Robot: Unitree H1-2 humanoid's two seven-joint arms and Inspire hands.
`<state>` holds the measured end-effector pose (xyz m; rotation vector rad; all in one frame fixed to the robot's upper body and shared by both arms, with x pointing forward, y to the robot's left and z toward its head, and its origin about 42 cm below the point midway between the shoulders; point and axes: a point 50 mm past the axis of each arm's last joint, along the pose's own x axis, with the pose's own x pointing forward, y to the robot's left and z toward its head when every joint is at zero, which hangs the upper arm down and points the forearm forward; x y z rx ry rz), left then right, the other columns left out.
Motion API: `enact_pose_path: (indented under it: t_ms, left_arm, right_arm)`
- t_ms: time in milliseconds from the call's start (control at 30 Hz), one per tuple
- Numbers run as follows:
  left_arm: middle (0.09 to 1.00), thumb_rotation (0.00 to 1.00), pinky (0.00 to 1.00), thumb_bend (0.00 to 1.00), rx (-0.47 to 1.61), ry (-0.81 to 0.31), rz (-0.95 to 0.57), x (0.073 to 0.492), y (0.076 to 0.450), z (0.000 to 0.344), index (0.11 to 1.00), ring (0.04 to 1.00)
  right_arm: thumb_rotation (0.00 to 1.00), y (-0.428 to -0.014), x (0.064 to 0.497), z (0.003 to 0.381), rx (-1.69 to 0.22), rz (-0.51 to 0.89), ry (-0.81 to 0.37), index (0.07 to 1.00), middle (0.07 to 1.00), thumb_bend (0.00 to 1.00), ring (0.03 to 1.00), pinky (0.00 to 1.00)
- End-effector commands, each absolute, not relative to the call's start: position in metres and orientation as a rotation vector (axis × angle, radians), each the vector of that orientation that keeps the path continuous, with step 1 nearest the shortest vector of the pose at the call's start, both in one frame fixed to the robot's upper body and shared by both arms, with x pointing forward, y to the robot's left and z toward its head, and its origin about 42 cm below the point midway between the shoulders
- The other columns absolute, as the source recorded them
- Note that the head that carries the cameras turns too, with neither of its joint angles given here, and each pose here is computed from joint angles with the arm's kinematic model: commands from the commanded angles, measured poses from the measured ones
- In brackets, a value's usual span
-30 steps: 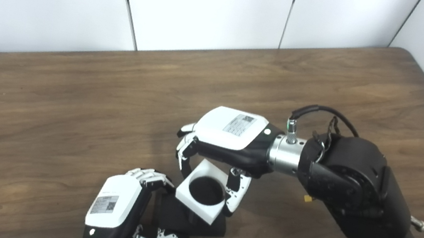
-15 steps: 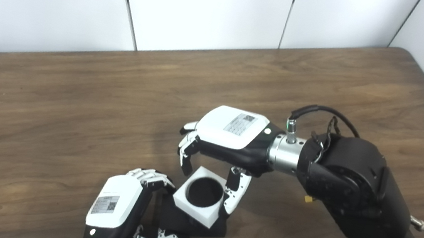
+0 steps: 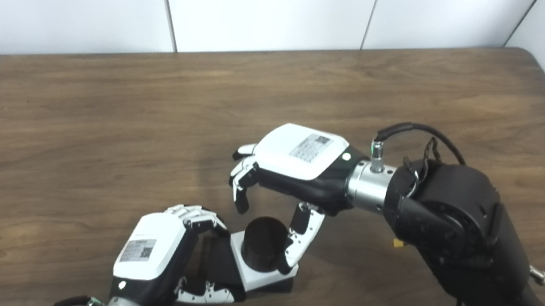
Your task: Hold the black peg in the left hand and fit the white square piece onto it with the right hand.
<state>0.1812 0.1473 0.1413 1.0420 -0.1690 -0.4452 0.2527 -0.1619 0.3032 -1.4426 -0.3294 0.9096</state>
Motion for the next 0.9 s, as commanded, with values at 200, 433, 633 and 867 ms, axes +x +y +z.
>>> enact_pose_path:
  t_ms: [200,433,633,867]
  left_arm:
    - [0.731,0.05,0.84,0.52,1.043,-0.165,-0.464,0.18,0.145,0.142,0.482,0.797]
    - [0.716,0.07,0.83,0.52,1.053,-0.153,-0.431,0.181,0.147,0.144,0.488,0.778]
    - [0.741,0.28,0.82,0.96,1.053,-0.139,-0.424,0.185,0.151,0.146,0.696,0.773]
    - [0.86,0.46,0.88,1.0,1.003,-0.058,-0.492,0.194,0.167,0.159,0.887,0.857]
  right_arm:
    - [0.37,-0.164,0.254,0.32,-1.445,0.869,-0.365,0.64,0.814,1.0,0.927,0.84]
    - [0.4,-0.171,0.255,0.328,-1.441,0.825,-0.366,0.653,0.81,1.0,0.928,0.84]
    - [0.37,-0.18,0.255,0.331,-1.402,0.784,-0.363,0.643,0.806,0.99,0.918,0.83]
    - [0.39,-0.199,0.255,0.327,-1.368,0.727,-0.304,0.655,0.807,0.96,0.909,0.82]
